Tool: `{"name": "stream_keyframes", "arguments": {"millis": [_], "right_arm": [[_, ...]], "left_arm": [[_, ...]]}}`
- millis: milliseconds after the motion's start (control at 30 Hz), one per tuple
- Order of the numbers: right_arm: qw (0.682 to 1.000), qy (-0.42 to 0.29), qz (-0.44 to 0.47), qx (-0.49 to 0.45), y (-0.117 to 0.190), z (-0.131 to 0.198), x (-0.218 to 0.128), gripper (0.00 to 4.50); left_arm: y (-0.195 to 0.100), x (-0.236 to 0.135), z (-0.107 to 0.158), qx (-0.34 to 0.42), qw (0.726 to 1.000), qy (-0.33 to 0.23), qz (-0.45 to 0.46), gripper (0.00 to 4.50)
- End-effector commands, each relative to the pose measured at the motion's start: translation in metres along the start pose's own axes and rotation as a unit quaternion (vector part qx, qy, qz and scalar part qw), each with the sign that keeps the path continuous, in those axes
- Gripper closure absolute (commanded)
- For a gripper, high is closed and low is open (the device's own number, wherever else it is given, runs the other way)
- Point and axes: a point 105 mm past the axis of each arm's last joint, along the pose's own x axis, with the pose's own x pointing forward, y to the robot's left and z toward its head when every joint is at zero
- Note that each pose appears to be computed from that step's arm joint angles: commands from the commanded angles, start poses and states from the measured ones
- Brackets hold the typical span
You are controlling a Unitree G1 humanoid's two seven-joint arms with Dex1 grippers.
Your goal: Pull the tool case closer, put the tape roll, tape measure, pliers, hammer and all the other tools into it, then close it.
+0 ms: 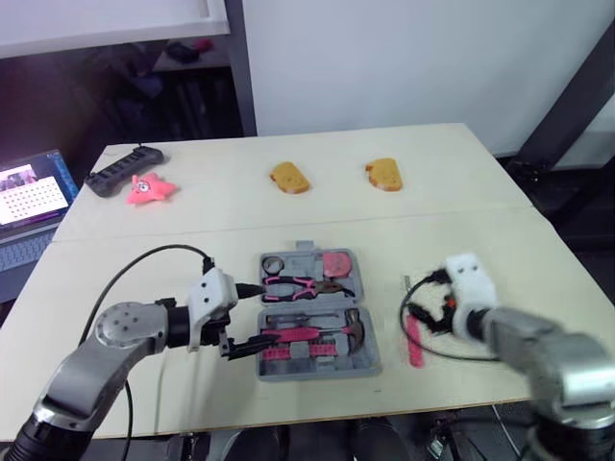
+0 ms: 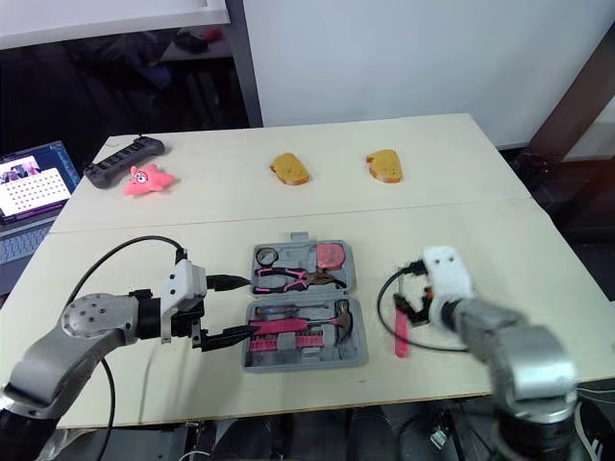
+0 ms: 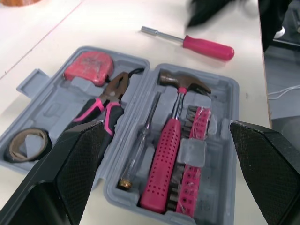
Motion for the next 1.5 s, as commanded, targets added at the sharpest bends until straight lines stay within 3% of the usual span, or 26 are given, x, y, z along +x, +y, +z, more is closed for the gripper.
{"name": "stream_keyframes", "arguments": {"millis": [33,133,233,367,400,600,767,967,1067,1300,1400,1467,1500], "right_arm": [[0.976,-0.023,0.128,-0.172,0.02,0.03,-0.013,0.1],[0.889,0.004,0.238,-0.392,0.031,0.03,-0.016,0.1],[0.739,0.053,0.312,-0.595,0.027,0.012,-0.009,0.1],[0.545,0.088,0.338,-0.762,0.014,-0.004,0.016,0.1],[0.509,0.085,0.351,-0.782,0.016,-0.007,0.02,0.1],[0.396,0.064,0.381,-0.833,0.024,-0.013,0.039,0.1],[0.347,0.068,0.389,-0.851,0.028,-0.022,0.057,0.1],[0.345,0.072,0.394,-0.849,0.034,-0.036,0.072,0.1],[0.336,0.077,0.39,-0.854,0.031,-0.042,0.079,0.88],[0.339,0.047,0.39,-0.855,0.039,-0.04,0.08,4.11],[0.355,0.036,0.378,-0.854,0.039,-0.032,0.078,4.15],[0.386,0.025,0.36,-0.849,0.034,-0.017,0.071,4.15],[0.42,0.024,0.352,-0.836,0.03,-0.008,0.064,4.15]], "left_arm": [[0.004,-0.001,0.007,0.017,1.0,-0.01,0.011,0.0],[0.002,0.003,0.006,0.027,1.0,-0.008,0.001,0.0],[-0.003,0.005,0.012,0.033,0.999,-0.021,-0.016,0.0],[-0.011,0.002,0.015,0.028,0.999,-0.029,-0.034,0.0],[-0.013,0.0,0.015,0.025,0.999,-0.03,-0.036,0.0],[-0.02,-0.011,0.012,0.012,0.999,-0.014,-0.035,0.0],[-0.021,-0.023,0.007,0.017,1.0,-0.003,-0.025,0.0],[-0.023,-0.022,0.004,0.026,1.0,-0.015,-0.01,0.0],[-0.023,-0.02,0.005,0.032,0.999,-0.022,0.0,0.0],[-0.025,-0.025,0.013,0.056,0.997,-0.048,-0.006,0.0],[-0.024,-0.027,0.016,0.052,0.997,-0.052,-0.015,0.0],[-0.02,-0.028,0.02,0.056,0.997,-0.054,-0.02,0.0],[-0.016,-0.027,0.023,0.058,0.997,-0.056,-0.016,0.0]]}}
